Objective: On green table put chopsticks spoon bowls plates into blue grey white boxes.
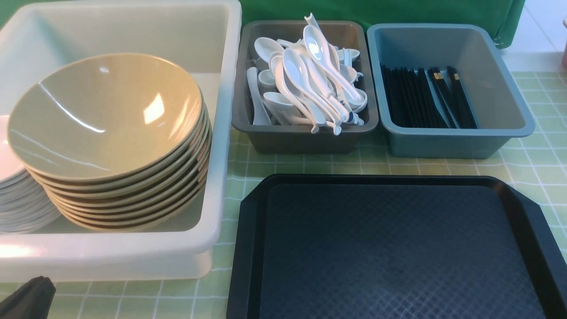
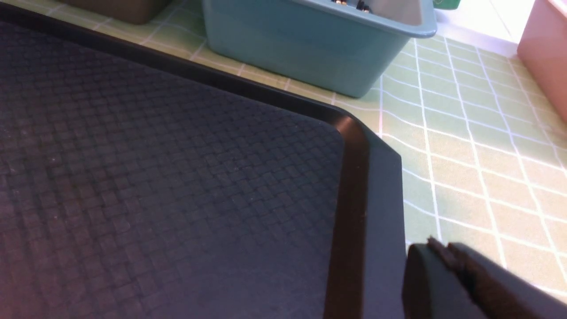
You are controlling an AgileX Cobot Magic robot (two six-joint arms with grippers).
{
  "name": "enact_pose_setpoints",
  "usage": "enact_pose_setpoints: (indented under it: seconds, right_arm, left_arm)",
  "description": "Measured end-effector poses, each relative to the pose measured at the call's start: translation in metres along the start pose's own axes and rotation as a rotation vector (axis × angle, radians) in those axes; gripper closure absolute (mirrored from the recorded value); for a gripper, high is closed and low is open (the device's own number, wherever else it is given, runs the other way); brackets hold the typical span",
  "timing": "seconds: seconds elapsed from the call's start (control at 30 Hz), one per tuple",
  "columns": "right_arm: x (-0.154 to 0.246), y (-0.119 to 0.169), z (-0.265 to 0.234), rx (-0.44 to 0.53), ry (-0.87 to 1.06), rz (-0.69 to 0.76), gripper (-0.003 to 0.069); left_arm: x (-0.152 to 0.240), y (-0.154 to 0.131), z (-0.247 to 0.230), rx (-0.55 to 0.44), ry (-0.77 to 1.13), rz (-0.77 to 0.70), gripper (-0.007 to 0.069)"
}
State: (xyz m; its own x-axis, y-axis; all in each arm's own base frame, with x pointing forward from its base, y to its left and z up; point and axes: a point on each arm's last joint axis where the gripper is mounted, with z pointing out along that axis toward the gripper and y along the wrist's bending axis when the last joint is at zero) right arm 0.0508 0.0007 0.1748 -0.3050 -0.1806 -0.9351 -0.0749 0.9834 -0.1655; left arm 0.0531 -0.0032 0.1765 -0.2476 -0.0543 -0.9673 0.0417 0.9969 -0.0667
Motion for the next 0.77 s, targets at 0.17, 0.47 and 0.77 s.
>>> enact_pose_setpoints:
  seconds: [0.17,0.47,0.77]
  right_arm:
    - [0.0000,0.0000,0.0000,0.000,0.000,0.000,0.0611]
    - [0.0000,0.0000,0.0000,0.000,0.000,0.000,0.0602]
    - [0.0000,0.0000,0.0000,0.000,0.000,0.000,0.0592]
  left_arm:
    - [0.0000,0.0000,0.0000,0.000,0.000,0.000,0.0626]
    - [-0.0001,0.0000,0.0000,0.000,-0.001,0.000,0.0626]
    - [-0.0002,0.0000,0.0000,0.000,-0.002,0.000,0.0626]
